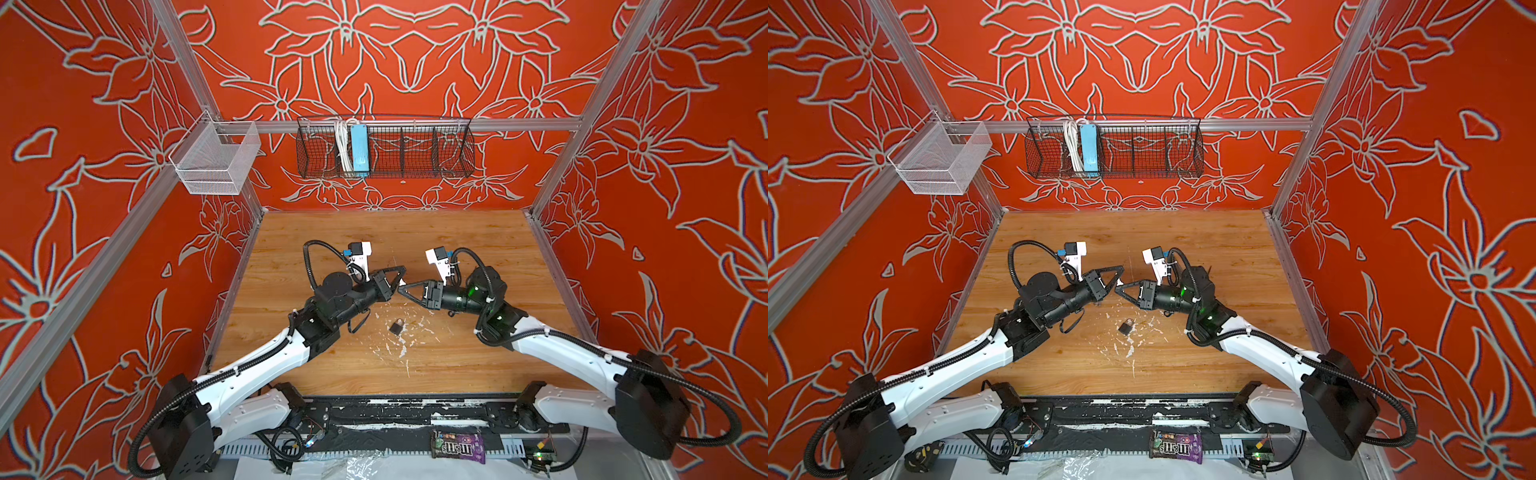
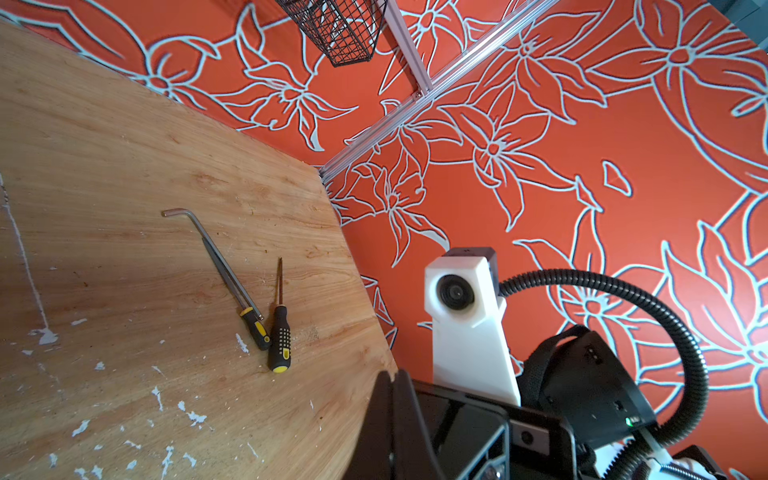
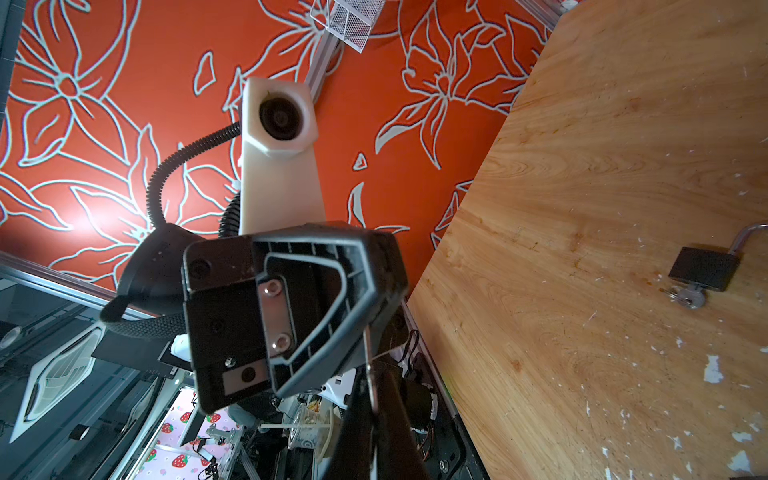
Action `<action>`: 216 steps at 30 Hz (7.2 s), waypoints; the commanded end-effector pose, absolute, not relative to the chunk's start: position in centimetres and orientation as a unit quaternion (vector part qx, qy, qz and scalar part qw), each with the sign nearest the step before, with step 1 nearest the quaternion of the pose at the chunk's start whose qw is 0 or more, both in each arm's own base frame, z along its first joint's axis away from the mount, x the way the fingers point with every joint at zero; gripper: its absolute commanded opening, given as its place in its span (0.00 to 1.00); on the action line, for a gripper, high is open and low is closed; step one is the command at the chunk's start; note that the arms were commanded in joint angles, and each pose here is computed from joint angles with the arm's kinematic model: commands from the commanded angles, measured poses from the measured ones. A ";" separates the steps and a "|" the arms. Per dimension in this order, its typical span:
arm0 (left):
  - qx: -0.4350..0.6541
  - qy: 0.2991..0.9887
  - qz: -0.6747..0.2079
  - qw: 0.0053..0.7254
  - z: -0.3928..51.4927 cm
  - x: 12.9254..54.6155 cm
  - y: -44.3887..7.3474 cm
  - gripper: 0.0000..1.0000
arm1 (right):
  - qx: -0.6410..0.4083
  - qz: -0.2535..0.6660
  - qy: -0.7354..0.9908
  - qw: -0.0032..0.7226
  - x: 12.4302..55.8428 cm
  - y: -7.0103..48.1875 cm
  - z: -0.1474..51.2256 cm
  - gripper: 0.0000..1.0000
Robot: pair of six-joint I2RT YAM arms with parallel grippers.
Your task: Unlock with the key
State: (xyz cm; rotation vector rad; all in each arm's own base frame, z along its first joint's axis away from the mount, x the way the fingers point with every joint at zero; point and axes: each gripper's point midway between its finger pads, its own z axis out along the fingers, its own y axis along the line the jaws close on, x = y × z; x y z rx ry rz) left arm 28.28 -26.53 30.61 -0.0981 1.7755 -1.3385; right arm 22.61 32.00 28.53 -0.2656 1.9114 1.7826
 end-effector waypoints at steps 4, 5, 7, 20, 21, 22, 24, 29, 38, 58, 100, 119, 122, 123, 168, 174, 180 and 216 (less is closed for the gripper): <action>-0.032 0.704 -0.542 0.457 32.8 28.4 -26.4 0.12 | -0.103 0.653 0.704 0.260 22.8 31.8 28.6 0.00; -0.031 0.705 -0.541 0.458 32.9 28.4 -26.4 0.17 | -0.102 0.651 0.706 0.261 22.9 31.7 28.5 0.00; -0.032 0.710 -0.534 0.457 32.7 28.4 -26.2 0.28 | -0.098 0.643 0.713 0.262 23.1 31.4 28.1 0.00; -0.101 0.823 -0.402 0.390 25.3 27.6 -22.5 0.84 | -0.051 0.547 0.804 0.225 23.3 26.9 20.2 0.00; -0.106 0.831 -0.391 0.381 24.6 27.5 -22.2 0.86 | -0.048 0.531 0.817 0.220 23.2 26.4 19.3 0.00; -0.110 0.838 -0.382 0.373 24.1 27.3 -22.0 0.89 | -0.047 0.518 0.827 0.215 23.1 26.0 18.5 0.00; -0.114 0.861 -0.355 0.348 22.5 26.9 -21.7 0.93 | -0.045 0.482 0.851 0.203 22.7 25.1 16.7 0.00; -0.095 0.911 -0.288 0.279 18.8 25.9 -21.9 1.00 | -0.042 0.423 0.886 0.187 21.7 23.3 13.7 0.00; 0.009 0.967 -0.171 0.187 14.0 24.7 -24.0 0.97 | -0.018 0.362 0.917 0.164 20.7 21.2 10.1 0.00; 0.096 0.992 -0.059 0.065 5.5 25.2 -27.0 0.75 | -0.012 0.353 0.923 0.153 20.5 20.9 7.9 0.00; 0.029 0.999 0.023 0.009 0.9 24.5 -27.0 0.57 | -0.017 0.358 0.919 0.166 20.7 20.9 8.0 0.00; -0.028 0.998 0.040 0.027 0.3 25.3 -26.4 0.47 | -0.019 0.364 0.916 0.170 20.6 20.9 8.1 0.00; -0.032 0.999 0.035 0.025 0.4 25.2 -26.4 0.46 | -0.018 0.363 0.916 0.169 20.6 20.9 8.0 0.00; -0.033 0.999 0.030 0.024 0.3 25.1 -26.6 0.46 | -0.019 0.363 0.916 0.171 20.6 20.9 8.0 0.00; -0.127 0.986 -0.039 0.097 3.8 25.8 -26.2 0.18 | -0.052 0.375 0.915 0.138 19.9 21.8 9.2 0.00; -0.158 0.975 -0.092 0.129 6.6 26.1 -26.5 0.10 | -0.068 0.384 0.913 0.120 19.4 22.3 10.0 0.00; -0.179 0.957 -0.158 0.167 10.6 26.9 -27.2 0.05 | -0.066 0.394 0.909 0.120 19.3 22.9 10.5 0.00; -0.260 0.896 -0.293 0.209 18.7 26.9 -26.1 0.00 | -0.092 0.472 0.846 0.231 20.1 32.5 17.9 0.00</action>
